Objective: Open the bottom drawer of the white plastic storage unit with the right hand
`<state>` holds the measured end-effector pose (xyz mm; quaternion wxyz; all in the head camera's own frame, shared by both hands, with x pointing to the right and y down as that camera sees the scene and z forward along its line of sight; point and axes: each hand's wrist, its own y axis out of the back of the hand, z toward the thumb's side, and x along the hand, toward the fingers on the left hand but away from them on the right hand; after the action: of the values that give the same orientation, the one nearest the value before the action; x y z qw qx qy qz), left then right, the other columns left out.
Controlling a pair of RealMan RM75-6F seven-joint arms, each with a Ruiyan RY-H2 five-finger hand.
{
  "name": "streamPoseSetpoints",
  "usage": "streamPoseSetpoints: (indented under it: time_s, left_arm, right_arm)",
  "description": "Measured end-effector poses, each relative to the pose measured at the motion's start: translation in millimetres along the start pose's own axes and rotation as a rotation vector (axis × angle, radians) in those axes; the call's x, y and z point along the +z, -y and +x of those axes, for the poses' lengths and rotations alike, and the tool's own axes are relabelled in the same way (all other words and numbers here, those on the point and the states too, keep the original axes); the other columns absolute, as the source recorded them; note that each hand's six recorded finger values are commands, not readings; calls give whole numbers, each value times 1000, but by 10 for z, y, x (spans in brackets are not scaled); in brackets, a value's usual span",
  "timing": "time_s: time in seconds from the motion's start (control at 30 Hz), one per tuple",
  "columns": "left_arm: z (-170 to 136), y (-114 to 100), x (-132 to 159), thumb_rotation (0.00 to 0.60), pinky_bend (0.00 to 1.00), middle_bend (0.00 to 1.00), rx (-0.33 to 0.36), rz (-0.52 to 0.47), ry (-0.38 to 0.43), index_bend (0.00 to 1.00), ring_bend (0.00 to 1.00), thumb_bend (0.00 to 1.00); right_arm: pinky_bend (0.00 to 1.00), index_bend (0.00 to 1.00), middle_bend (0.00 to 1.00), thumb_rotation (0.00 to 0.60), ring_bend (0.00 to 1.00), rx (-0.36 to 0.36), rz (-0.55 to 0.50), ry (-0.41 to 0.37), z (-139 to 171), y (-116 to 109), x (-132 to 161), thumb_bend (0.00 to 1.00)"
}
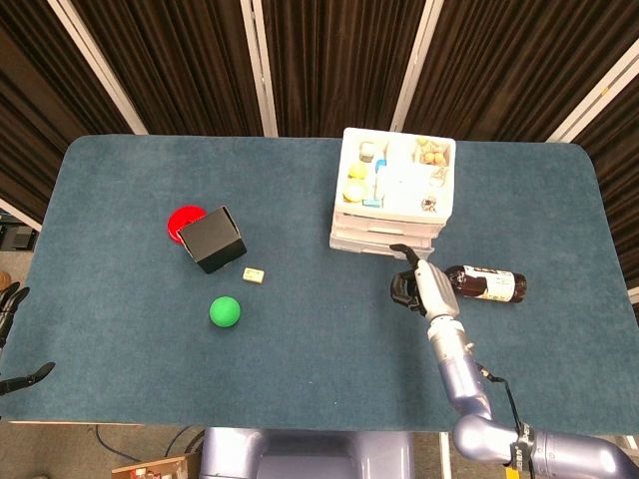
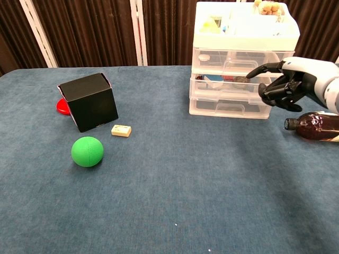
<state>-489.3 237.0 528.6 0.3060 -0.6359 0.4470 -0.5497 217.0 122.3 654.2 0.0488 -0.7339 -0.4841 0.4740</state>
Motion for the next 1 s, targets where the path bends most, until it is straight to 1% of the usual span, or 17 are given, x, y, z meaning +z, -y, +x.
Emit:
streamPoseSetpoints:
  time_s: [0.23,0.37,0.53,0.63,0.73,0.9,1.0]
  left_arm:
    - [5,9,-8,600,17,0,-3,-2,-6,0,0,98]
    - [7,13,-16,600,17,0,-6,-4,-11,0,0,98]
    - [10,15,-28,600,17,0,-10,-9,-17,0,0,99]
    - [11,18,-26,600,17,0,-12,-9,-16,0,0,98]
    - [15,22,-26,600,17,0,-14,-12,-17,0,0,98]
    - [20,28,-31,600,18,0,-18,-15,-20,0,0,99]
    - [21,26,-32,600,18,0,-18,-17,-21,0,0,98]
  right_arm:
    - [883,188,790,600,801,-26,61,0,-129,-35,-15,704]
    - [883,194,790,600,801,-24,64,7,-185,-17,-23,704]
    - [882,216,790,600,801,0,54,38,-251,29,-64,705]
    - [882,225,790,600,803,0,57,46,-305,35,-72,708]
    - [883,256,791,600,805,-1,54,52,-361,50,-75,710]
    - [883,360,800,600,811,-7,50,58,-423,59,-82,716]
    - [883,397,805,600,813,-8,43,60,-435,66,-88,718]
